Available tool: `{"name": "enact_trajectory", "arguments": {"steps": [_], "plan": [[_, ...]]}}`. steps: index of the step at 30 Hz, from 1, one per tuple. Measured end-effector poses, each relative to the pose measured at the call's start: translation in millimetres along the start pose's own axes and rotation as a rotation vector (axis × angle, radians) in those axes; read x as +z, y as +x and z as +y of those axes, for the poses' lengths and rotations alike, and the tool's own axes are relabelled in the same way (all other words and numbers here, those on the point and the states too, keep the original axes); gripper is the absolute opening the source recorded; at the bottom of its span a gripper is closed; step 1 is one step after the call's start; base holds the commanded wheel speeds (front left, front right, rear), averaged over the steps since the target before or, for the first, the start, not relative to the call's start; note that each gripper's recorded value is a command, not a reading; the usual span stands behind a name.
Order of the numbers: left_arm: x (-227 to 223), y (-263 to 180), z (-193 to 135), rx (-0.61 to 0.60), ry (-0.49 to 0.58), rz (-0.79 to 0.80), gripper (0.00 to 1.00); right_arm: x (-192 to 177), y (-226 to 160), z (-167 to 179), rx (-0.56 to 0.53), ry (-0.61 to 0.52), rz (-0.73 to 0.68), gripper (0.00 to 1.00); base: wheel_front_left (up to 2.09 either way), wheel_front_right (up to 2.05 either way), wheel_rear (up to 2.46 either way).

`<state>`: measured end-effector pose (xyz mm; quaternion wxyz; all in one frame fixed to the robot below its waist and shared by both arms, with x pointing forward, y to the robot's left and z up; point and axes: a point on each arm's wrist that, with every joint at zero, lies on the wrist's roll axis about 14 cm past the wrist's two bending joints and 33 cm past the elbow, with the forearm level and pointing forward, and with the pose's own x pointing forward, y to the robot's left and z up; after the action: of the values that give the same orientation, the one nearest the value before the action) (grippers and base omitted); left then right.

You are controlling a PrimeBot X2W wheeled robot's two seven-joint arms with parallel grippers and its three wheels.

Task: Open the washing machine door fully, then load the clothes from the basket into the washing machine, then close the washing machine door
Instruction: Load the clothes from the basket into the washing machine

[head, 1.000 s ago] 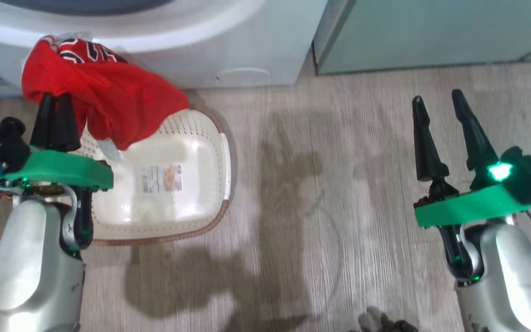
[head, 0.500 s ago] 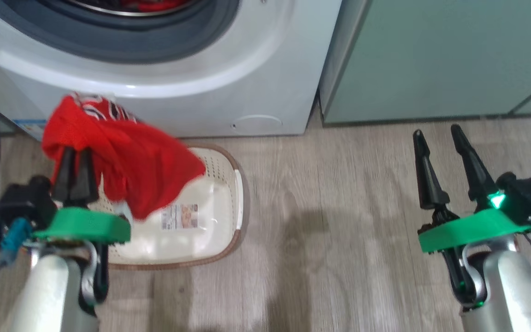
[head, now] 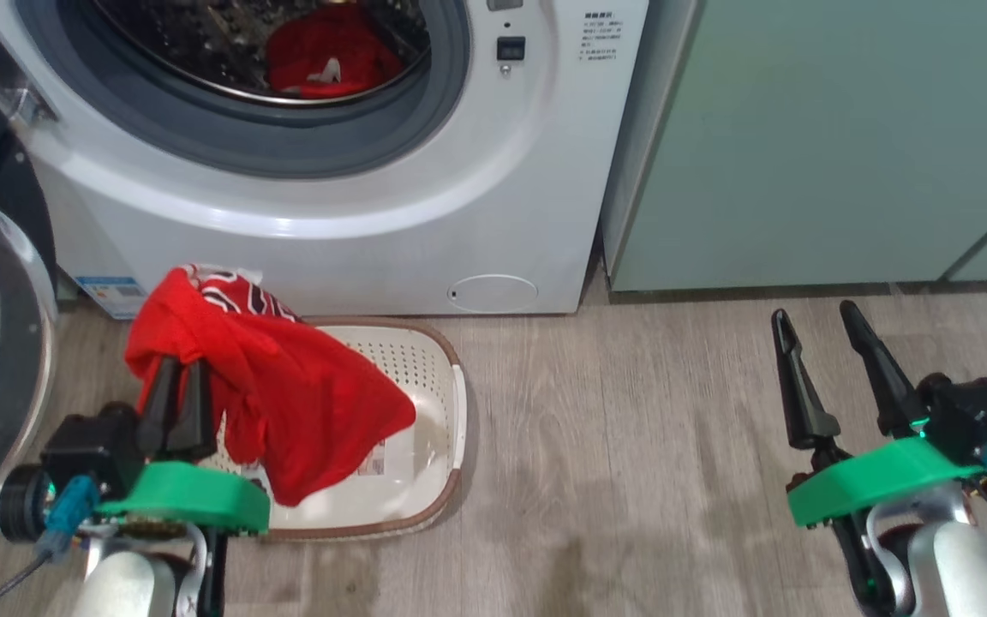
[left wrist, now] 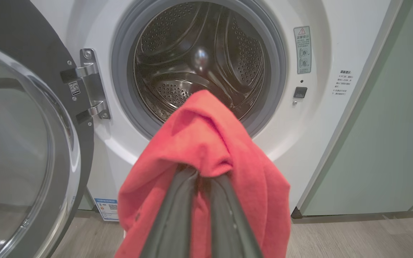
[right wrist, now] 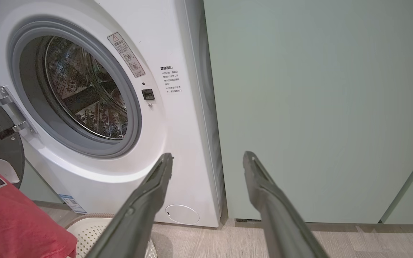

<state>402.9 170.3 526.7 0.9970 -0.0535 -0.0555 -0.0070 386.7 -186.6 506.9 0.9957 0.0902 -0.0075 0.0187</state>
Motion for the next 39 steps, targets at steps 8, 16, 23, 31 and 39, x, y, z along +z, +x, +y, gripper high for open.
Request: {"name": "enact_trajectory", "arguments": {"steps": [8,16,23,31,39], "plan": [[3.2,-4.4,-1.8,-0.004,0.000,-0.001,0.00,6.0,-4.4,1.4,0.003,-0.002,-0.010,1.00,0.00,0.00,0.00],[1.6,-3.6,-1.4,-0.001,0.002,0.003,0.00,5.8,-4.1,1.0,0.002,-0.002,-0.009,1.00,0.00,0.00,0.00],[-4.2,-2.2,0.7,0.004,0.005,0.019,0.00,0.5,-1.8,0.6,0.001,0.001,0.006,1.00,0.00,0.00,0.00],[-12.9,4.3,2.3,0.008,-0.004,0.039,0.00,-6.7,2.3,-0.6,-0.002,0.007,0.024,1.00,0.00,0.00,0.00],[-20.0,50.8,-0.6,-0.011,-0.010,0.028,0.00,-18.8,19.5,2.9,0.012,0.014,0.040,1.00,0.00,0.00,0.00]]}}
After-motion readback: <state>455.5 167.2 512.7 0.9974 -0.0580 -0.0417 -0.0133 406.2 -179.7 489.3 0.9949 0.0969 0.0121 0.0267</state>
